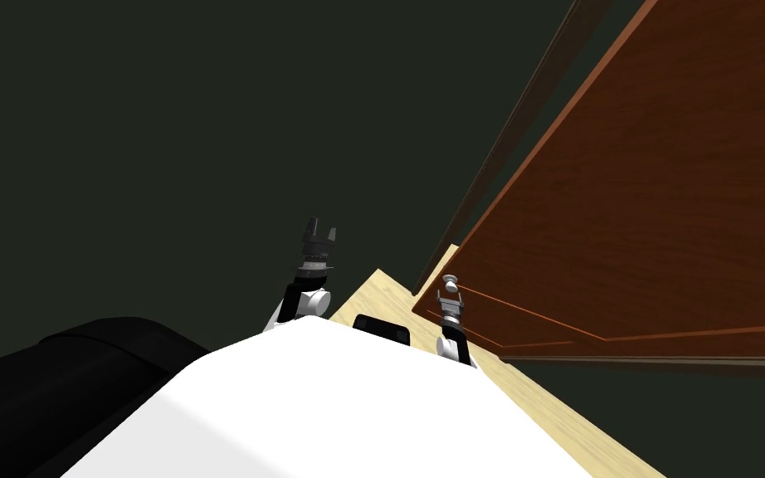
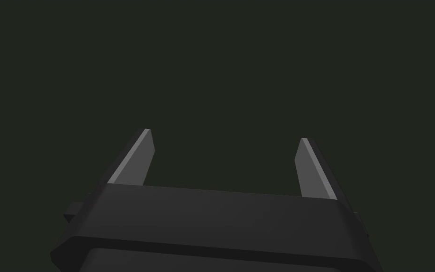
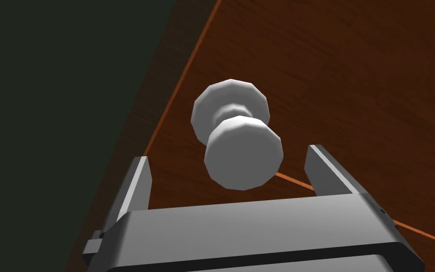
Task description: Pull the door open
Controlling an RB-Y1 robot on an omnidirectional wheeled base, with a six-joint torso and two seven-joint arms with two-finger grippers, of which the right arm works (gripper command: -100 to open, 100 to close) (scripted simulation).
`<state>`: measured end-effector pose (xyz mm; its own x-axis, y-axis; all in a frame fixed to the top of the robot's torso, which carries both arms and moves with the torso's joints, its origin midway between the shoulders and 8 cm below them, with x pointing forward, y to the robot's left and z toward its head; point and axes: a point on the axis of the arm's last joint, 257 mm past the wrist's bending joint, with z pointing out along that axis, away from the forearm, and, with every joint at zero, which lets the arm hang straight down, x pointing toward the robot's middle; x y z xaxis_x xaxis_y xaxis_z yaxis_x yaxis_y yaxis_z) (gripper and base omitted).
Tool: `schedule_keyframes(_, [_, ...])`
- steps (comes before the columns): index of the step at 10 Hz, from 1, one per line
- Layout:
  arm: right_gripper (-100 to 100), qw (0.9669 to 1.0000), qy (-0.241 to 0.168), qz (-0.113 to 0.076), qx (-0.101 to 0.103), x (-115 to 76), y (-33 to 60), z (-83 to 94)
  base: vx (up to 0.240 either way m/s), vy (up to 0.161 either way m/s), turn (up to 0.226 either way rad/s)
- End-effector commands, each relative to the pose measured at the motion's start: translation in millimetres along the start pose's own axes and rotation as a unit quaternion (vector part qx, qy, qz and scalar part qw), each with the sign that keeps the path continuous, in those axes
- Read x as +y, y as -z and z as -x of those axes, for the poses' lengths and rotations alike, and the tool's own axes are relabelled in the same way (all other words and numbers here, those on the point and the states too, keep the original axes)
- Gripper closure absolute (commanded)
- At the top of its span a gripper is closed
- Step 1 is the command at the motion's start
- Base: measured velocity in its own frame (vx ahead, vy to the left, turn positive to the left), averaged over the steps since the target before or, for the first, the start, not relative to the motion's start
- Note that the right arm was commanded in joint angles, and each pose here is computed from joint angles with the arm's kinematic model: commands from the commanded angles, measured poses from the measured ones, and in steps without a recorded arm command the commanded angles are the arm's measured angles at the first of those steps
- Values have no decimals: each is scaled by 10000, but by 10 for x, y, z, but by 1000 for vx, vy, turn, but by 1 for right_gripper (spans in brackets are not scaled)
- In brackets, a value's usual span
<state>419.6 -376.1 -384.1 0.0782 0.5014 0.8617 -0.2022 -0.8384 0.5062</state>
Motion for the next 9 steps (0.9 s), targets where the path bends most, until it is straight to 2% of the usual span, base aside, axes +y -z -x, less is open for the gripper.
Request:
schedule_keyframes(1, [-100,9993,-366,36,-43,-6,16,5,-98,-34,79])
schedule_keyframes(2, [-100,9991,-410,36,-43,-6,16,5,-70,-25,25])
schedule_keyframes(5, [-100,9941,-1069,107,-117,-19,45,18,-83,-28,66])
schedule_keyframes(6, [-100,9937,-1114,107,-117,-19,45,18,-72,-26,19])
schedule_keyframes(9, [-100,9844,-1742,175,-179,-34,73,30,-81,-19,57])
